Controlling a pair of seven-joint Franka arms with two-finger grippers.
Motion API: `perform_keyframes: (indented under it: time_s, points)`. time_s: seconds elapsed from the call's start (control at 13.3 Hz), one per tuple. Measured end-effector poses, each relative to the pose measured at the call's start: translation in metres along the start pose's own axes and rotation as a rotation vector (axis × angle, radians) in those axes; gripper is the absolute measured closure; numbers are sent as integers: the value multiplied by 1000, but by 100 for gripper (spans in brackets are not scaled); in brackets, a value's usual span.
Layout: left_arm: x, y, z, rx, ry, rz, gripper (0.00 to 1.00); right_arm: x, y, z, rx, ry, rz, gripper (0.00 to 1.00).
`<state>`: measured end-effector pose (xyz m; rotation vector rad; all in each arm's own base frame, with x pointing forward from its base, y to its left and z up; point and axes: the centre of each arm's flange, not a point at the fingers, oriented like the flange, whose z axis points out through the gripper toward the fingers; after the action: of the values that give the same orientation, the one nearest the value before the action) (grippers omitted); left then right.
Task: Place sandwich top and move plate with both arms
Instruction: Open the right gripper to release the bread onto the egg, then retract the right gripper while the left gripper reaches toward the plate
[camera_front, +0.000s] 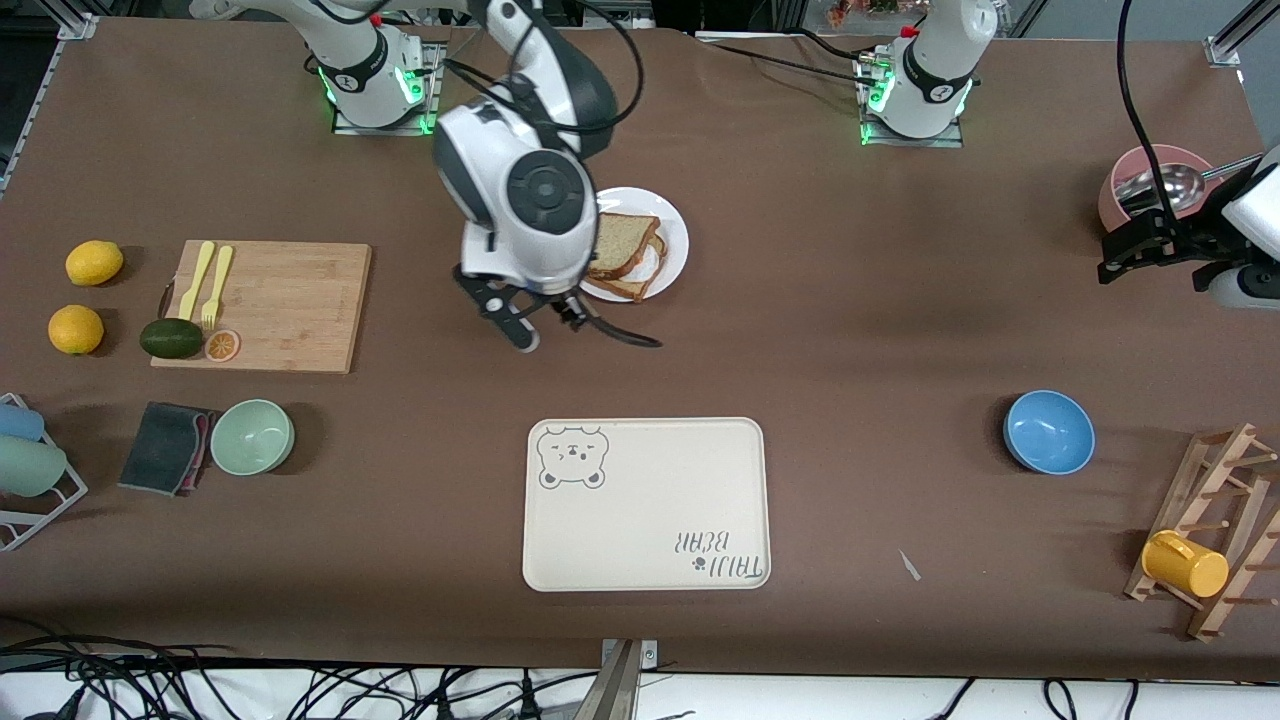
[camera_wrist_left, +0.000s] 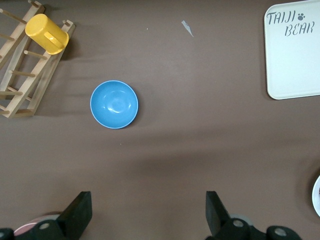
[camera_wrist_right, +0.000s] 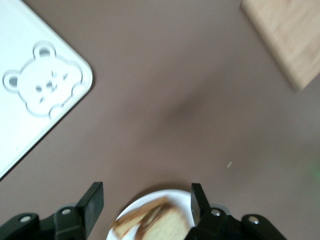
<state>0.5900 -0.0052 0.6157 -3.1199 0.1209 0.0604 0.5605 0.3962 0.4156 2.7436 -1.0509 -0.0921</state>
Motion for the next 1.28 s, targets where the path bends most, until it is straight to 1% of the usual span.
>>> perform_keyframes:
  time_s: [0.08, 0.15, 0.23, 0.3, 0.38, 0.53, 0.6, 0.68, 0.83, 0.9, 0.98, 1.05, 1.2, 1.28]
  points:
    - [2, 0, 4, -1, -6, 0, 0, 25, 12, -9, -3, 12, -54, 20]
    - [5, 1, 8, -11, -10, 1, 0, 52, 26, -16, -15, 20, -109, 16]
    - [8, 2, 13, -35, -13, -1, 0, 78, 40, -21, -28, 26, -163, 13]
    - [11, 2, 17, -60, -13, -5, 0, 101, 52, -24, -34, 32, -209, 13]
    - [13, 1, 19, -78, -13, -10, 0, 121, 63, -28, -38, 39, -254, 10]
    - [14, -2, 22, -88, -17, -15, 0, 155, 84, -35, -43, 48, -347, 8]
    - [15, -1, 25, -99, -21, -16, 0, 173, 97, -39, -38, 39, -392, 7]
    - [17, 1, 30, -130, -27, -18, 0, 194, 113, -43, -18, 22, -434, 7]
    - [21, 3, 44, -216, -46, -31, 0, 240, 151, -51, 49, -11, -517, 6]
    - [23, 2, 53, -258, -62, -41, 0, 262, 172, -55, 76, -15, -557, 6]
    - [23, 1, 64, -291, -79, -51, 0, 280, 190, -58, 89, -11, -600, 5]
    - [23, 0, 73, -310, -94, -59, 0, 292, 205, -60, 92, -3, -636, 2]
    - [23, 3, 96, -343, -115, -72, 0, 306, 222, -64, 88, 11, -682, 1]
    - [22, 8, 111, -387, -139, -82, 0, 311, 228, -66, 86, 17, -699, 1]
